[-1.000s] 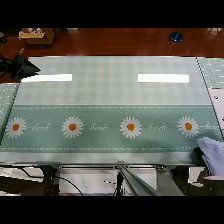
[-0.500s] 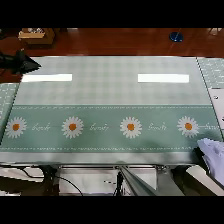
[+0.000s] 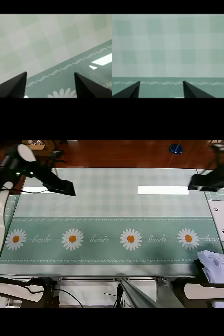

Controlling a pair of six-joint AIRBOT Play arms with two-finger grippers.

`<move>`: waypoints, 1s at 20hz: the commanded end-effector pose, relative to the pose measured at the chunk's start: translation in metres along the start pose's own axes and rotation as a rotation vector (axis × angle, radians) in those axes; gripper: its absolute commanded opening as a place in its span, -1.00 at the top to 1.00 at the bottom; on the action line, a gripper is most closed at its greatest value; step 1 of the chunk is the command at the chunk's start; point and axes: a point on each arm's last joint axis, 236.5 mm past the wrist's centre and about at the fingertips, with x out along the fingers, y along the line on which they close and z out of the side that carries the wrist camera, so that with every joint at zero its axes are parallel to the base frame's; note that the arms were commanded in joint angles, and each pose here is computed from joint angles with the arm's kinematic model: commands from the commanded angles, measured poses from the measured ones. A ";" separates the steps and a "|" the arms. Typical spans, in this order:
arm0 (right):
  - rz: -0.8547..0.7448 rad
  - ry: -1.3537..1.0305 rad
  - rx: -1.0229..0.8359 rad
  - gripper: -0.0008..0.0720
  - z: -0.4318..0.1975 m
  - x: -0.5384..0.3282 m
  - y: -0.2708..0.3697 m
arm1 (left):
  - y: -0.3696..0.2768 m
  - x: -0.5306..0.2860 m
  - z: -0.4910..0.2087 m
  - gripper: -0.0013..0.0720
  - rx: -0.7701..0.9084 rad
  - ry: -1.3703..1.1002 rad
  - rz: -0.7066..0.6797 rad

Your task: Fold the shirts.

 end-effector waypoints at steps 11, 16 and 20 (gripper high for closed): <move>0.062 0.274 -0.252 -0.63 -0.052 0.039 0.106 | -0.044 0.020 0.014 -1.00 0.076 0.002 0.113; 0.060 0.274 -0.252 -0.63 -0.051 0.040 0.105 | -0.041 0.032 0.011 -1.00 0.071 0.027 0.111; 0.061 0.273 -0.251 -0.63 -0.051 0.040 0.106 | -0.042 0.032 0.001 -1.00 0.069 0.071 0.104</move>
